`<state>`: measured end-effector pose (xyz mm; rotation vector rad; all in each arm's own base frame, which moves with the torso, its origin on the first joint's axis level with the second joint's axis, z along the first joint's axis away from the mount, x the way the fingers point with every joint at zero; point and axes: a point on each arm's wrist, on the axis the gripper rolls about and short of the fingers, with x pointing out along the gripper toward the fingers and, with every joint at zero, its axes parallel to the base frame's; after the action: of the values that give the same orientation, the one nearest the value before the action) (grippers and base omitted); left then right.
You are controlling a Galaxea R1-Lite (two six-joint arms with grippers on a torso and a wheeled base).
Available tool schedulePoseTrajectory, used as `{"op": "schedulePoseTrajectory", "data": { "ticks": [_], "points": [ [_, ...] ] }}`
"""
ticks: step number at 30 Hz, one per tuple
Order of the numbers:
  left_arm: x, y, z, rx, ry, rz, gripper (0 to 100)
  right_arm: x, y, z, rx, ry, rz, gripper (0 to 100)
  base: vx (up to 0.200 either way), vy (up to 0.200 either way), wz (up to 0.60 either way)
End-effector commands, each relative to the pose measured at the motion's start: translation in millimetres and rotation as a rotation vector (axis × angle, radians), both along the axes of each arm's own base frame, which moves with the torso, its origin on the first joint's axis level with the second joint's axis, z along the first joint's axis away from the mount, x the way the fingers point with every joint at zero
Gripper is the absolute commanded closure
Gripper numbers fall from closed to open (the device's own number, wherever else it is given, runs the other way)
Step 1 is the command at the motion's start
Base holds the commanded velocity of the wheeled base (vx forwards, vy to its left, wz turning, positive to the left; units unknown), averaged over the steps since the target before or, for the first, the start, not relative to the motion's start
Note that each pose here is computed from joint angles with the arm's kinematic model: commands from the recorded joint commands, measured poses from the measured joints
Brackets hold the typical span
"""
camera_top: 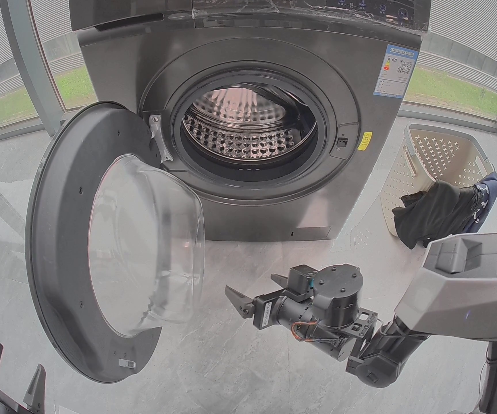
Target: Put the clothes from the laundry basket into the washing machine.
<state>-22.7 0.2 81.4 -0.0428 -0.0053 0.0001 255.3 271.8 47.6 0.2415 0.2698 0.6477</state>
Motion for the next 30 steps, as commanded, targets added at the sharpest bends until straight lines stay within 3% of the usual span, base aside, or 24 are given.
{"op": "schedulePoseTrajectory", "data": {
  "ticks": [1,10,12,18,25,30],
  "points": [
    [0,0,-5,-0.002,-0.001,0.001,0,0,19,-22,-0.003,0.001,0.034,0,0.000,0.000,0.00],
    [0,0,-5,-0.002,-0.001,0.001,0,1,39,-36,0.036,-0.033,0.065,0,0.000,0.000,0.00],
    [0,0,-5,-0.002,-0.001,0.001,0,3,49,-30,0.074,-0.065,0.075,0,0.000,0.000,0.00],
    [0,0,-5,-0.002,-0.001,0.001,0,3,61,-21,0.114,-0.096,0.100,0,0.000,0.000,0.00],
    [0,0,-5,-0.002,-0.001,0.001,0,7,75,-23,0.117,-0.112,0.111,0,0.000,0.000,0.00],
    [0,0,-5,-0.002,-0.001,0.001,0,14,74,-18,0.122,-0.126,0.097,0,0.000,0.000,0.00]
  ]
}}
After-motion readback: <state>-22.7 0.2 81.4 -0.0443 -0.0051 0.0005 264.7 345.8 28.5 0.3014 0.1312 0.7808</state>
